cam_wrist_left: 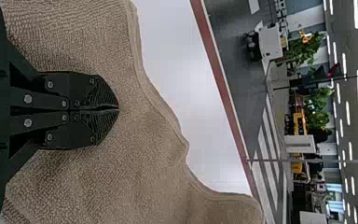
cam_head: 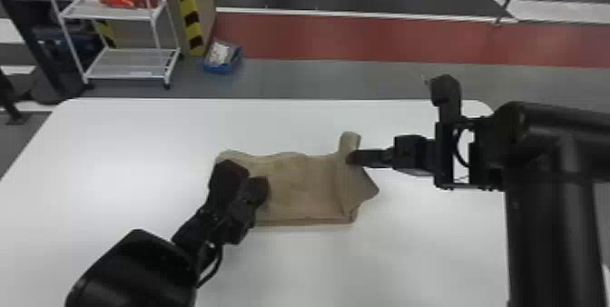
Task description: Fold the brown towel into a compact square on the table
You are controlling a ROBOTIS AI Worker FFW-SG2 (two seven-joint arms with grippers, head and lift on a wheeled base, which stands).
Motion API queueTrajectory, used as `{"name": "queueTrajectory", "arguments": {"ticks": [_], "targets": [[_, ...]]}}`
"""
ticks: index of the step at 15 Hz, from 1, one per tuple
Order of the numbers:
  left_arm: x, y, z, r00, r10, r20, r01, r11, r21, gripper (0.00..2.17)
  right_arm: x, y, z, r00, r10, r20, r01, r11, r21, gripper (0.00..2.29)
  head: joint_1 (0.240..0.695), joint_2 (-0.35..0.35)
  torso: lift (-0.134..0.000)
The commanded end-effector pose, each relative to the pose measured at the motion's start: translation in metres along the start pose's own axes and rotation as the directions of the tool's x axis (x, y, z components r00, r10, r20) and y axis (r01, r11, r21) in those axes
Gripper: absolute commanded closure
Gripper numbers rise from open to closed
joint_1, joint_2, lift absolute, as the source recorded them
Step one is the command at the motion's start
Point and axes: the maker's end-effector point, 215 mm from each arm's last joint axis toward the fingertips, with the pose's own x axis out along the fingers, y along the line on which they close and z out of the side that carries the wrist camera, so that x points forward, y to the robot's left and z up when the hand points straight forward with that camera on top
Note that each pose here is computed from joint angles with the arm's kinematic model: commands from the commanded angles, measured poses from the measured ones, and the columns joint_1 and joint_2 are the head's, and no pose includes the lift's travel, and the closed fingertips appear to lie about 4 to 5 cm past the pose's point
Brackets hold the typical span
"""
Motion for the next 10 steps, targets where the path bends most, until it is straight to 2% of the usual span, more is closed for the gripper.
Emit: {"name": "queueTrajectory", "arguments": {"ticks": [1, 3, 5, 7, 10], "targets": [[0.0, -0.033, -0.01, 0.998, -0.056, -0.022, 0.056, 0.998, 0.005, 1.45, -0.001, 0.011, 0.003, 1.0, 0.025, 0.011, -0.025, 1.0, -0.012, 1.21, 0.695, -0.061, -0.124], [0.0, -0.052, -0.011, 0.996, -0.087, -0.022, 0.087, 0.996, 0.001, 1.45, -0.005, 0.018, 0.006, 0.999, 0.032, 0.016, -0.031, 0.999, -0.019, 1.21, 0.695, -0.069, -0.124], [-0.006, -0.054, -0.005, 0.996, -0.09, -0.005, 0.09, 0.996, -0.009, 1.45, -0.008, 0.022, 0.012, 0.999, 0.036, 0.028, -0.035, 0.999, -0.03, 1.21, 0.695, -0.092, -0.124], [-0.024, -0.043, 0.028, 0.995, -0.078, 0.07, 0.08, 0.996, -0.028, 1.44, -0.01, 0.024, 0.014, 0.998, 0.047, 0.036, -0.046, 0.999, -0.028, 1.21, 0.695, -0.099, -0.124], [-0.042, -0.015, 0.049, 0.992, -0.036, 0.121, 0.045, 0.997, -0.068, 1.44, -0.012, 0.02, 0.013, 0.998, 0.047, 0.041, -0.046, 0.999, -0.014, 1.21, 0.695, -0.094, -0.124]]}}
